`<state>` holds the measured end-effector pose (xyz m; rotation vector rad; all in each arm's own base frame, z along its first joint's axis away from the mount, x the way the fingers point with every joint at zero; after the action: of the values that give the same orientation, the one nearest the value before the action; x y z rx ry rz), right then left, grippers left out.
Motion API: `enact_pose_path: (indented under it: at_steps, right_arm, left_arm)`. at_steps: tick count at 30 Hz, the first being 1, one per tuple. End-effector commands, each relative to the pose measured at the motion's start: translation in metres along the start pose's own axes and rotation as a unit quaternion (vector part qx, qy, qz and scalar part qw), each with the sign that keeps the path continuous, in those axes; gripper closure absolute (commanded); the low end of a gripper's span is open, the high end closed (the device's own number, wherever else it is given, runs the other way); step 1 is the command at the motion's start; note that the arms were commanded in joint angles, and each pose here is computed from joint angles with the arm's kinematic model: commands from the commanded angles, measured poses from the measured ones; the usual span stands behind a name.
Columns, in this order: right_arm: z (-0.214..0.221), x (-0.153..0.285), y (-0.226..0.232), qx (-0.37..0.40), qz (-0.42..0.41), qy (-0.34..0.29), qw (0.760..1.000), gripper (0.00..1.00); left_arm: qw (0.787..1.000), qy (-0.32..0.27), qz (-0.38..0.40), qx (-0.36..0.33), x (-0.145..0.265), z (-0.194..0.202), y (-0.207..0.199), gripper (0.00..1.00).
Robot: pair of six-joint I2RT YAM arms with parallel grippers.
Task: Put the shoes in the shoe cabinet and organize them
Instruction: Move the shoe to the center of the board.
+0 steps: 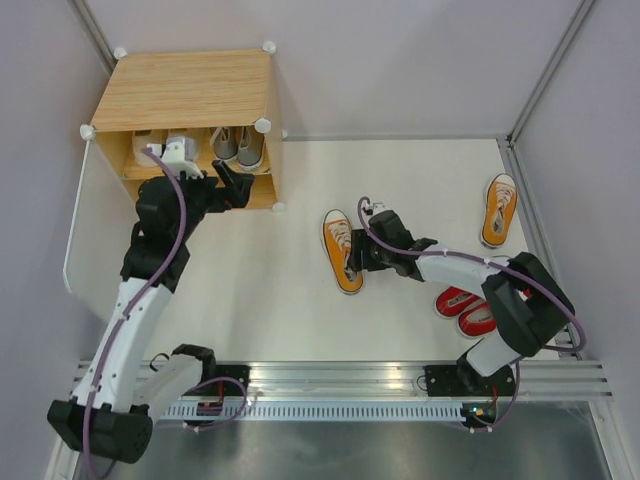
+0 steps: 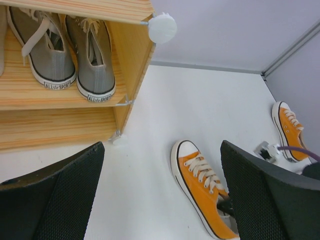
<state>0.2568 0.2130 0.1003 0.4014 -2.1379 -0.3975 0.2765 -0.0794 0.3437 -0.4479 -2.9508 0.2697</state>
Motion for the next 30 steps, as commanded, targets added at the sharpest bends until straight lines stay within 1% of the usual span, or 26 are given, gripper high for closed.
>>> enact_pose_path:
  at_steps: [1,2,4,5,7,8,9,10,11,12,16,17,18,20,25,27,28,29,30]
  right_arm:
    - [-0.007,-0.009,0.022,0.000,-0.037,-0.026,0.999,0.37]
    - [-0.005,-0.010,0.025,0.001,-0.039,-0.024,0.999,0.44]
    - [-0.004,-0.012,0.036,0.004,-0.051,-0.025,0.998,0.53]
    - [-0.007,-0.012,0.043,0.002,-0.058,-0.030,0.998,0.63]
    - [-0.003,-0.014,0.057,0.010,-0.067,-0.029,0.997,0.74]
    - [-0.006,-0.017,0.066,0.009,-0.074,-0.029,0.997,0.83]
    - [-0.006,-0.019,0.074,0.009,-0.079,-0.027,0.996,0.87]
    - [-0.002,-0.021,0.084,0.016,-0.086,-0.021,0.996,0.90]
    - [-0.012,-0.021,0.101,0.018,-0.100,-0.028,0.994,0.96]
    - [-0.006,-0.029,0.106,0.022,-0.096,-0.015,0.995,0.98]
    - [-0.002,-0.044,0.150,0.043,-0.114,-0.015,0.992,0.99]
    - [-0.008,-0.045,0.165,0.043,-0.127,-0.023,0.991,0.99]
    - [0.002,-0.052,0.170,0.045,-0.123,-0.007,0.991,0.99]
    - [0.005,-0.061,0.184,0.045,-0.125,0.000,0.991,0.99]
    - [0.014,-0.075,0.218,-0.011,-0.149,0.016,0.989,0.99]
    - [0.013,-0.082,0.232,-0.022,-0.153,0.012,0.988,0.99]
    - [0.011,-0.083,0.236,-0.029,-0.156,0.011,0.987,0.98]
    - [0.009,-0.088,0.245,-0.039,-0.163,0.010,0.986,0.94]
    - [0.008,-0.091,0.248,-0.048,-0.167,0.013,0.985,0.87]
  left_arm:
    - [1.000,0.015,-0.013,-0.017,0.042,-0.002,-0.001,0.00]
    - [1.000,0.012,-0.014,-0.025,0.049,-0.004,-0.002,0.00]
    - [0.998,0.018,-0.018,-0.050,0.063,-0.003,-0.001,0.00]
    - [0.998,0.011,-0.029,-0.062,0.073,-0.005,0.001,0.00]
    - [0.996,0.021,-0.054,-0.068,0.082,0.006,0.008,0.00]
    - [0.994,0.008,-0.091,-0.064,0.091,0.006,0.014,0.01]
    - [0.992,0.017,-0.106,-0.062,0.093,0.018,0.019,0.01]
    - [0.991,0.013,-0.117,-0.062,0.095,0.022,0.022,0.00]
    - [0.990,0.008,-0.128,-0.063,0.098,0.026,0.025,0.01]
    - [0.990,0.004,-0.129,-0.063,0.102,0.034,0.026,0.01]
    - [0.987,-0.021,-0.144,-0.070,0.113,0.044,0.031,0.01]
    - [0.986,-0.030,-0.151,-0.069,0.114,0.045,0.032,0.01]
    - [0.985,-0.038,-0.152,-0.070,0.118,0.050,0.033,0.01]
    - [0.984,-0.050,-0.155,-0.069,0.119,0.053,0.034,0.00]
    - [0.986,-0.039,-0.144,-0.068,0.116,0.062,0.032,0.01]
    - [0.987,-0.034,-0.144,-0.069,0.114,0.064,0.033,0.01]
    - [0.986,-0.034,-0.146,-0.070,0.115,0.064,0.033,0.01]
    - [0.986,-0.034,-0.146,-0.071,0.114,0.064,0.033,0.01]
    - [0.986,-0.034,-0.146,-0.072,0.115,0.065,0.033,0.01]
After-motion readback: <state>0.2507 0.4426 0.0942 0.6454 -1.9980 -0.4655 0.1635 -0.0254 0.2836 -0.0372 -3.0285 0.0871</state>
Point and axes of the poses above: each gripper's point midway between its finger pads, its own x axis back along the fingers, its own y axis along the line the jaws close on, z = x × y, the point moved 7 cm from there along x, back along the fingers, and after that the axes turned 9 degrees about -x, right-handed, at the moved point
